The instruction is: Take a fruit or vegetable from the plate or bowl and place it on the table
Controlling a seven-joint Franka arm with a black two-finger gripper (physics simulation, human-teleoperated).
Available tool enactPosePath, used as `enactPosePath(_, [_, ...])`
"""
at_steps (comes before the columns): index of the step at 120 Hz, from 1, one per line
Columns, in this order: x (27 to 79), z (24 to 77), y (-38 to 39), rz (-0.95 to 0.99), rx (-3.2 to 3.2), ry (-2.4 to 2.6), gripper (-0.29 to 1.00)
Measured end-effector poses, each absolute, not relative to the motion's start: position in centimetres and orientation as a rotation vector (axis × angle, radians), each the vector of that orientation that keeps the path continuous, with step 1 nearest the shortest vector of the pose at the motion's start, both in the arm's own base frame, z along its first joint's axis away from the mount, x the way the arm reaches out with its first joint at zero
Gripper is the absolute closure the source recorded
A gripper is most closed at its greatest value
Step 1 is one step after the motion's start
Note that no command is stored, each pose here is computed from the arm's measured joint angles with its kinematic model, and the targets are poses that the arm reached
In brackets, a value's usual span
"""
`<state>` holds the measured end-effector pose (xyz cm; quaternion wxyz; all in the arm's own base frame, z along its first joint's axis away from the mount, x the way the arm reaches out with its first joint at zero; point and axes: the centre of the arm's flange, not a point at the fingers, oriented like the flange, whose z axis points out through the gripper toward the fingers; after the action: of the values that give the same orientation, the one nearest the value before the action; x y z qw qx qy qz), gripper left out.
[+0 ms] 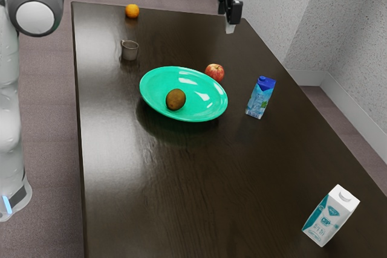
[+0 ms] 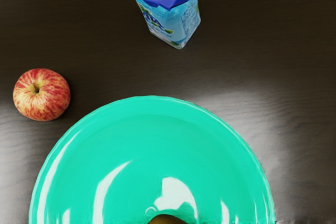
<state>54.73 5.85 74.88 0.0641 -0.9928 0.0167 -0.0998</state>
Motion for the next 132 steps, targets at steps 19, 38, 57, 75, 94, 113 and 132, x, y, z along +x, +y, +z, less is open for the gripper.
enactPosePath(19, [55.9, 72.2, 2.9, -0.212, -3.019, 0.150, 0.00])
enactPosePath(38, [58.1, 64.2, 5.3, 0.052, -3.059, 0.100, 0.00])
enactPosePath(57, [55.7, 56.3, 5.0, 0.235, -3.102, 0.018, 0.00])
enactPosePath(75, [51.3, 52.6, 6.4, 0.159, -3.150, -0.234, 0.00])
enactPosePath(94, [50.8, 51.6, 9.0, 0.046, -3.147, -0.481, 0.00])
enactPosePath(113, [49.7, 51.6, 9.1, -0.011, -3.116, -0.687, 0.00])
enactPosePath(132, [46.8, 52.4, 9.2, -0.058, -3.069, -0.911, 0.00])
